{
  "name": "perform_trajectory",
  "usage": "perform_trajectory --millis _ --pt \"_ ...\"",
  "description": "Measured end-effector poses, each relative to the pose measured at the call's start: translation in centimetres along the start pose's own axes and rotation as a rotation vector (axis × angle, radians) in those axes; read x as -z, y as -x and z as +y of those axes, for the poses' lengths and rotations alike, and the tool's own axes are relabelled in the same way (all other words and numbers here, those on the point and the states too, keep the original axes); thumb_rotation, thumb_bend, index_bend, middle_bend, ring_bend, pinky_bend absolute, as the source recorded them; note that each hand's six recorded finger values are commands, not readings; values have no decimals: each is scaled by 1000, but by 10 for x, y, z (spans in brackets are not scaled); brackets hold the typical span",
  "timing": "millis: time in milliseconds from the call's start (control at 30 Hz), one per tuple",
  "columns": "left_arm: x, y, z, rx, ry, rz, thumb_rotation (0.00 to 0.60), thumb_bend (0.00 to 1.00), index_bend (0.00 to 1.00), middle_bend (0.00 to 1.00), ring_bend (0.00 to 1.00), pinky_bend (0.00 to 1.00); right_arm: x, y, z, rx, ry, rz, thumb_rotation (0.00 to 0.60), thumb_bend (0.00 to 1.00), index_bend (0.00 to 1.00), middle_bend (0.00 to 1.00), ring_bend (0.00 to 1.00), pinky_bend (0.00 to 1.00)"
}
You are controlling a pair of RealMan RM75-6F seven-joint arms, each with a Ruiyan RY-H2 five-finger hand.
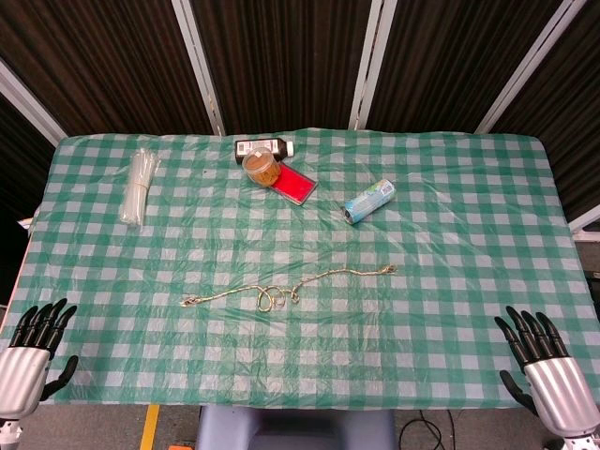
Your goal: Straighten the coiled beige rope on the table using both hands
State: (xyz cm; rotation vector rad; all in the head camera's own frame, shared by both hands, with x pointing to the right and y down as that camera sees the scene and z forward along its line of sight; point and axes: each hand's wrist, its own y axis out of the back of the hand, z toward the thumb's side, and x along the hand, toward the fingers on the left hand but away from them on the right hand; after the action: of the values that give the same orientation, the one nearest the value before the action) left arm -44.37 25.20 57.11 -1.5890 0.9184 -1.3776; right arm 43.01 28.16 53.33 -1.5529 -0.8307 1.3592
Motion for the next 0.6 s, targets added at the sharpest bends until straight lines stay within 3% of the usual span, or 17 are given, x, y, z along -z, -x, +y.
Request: perform_trajectory --millis 233,600 --pt "-23 -13 -18 49 10 -84 600 424 0 0 0 32 -1 3 -1 0 2 -1 600 393 0 0 0 0" --pt "-110 -89 -76 110 30 -221 600 425 39 0 0 65 -16 24 -17 -62 -52 46 600 393 0 0 0 0"
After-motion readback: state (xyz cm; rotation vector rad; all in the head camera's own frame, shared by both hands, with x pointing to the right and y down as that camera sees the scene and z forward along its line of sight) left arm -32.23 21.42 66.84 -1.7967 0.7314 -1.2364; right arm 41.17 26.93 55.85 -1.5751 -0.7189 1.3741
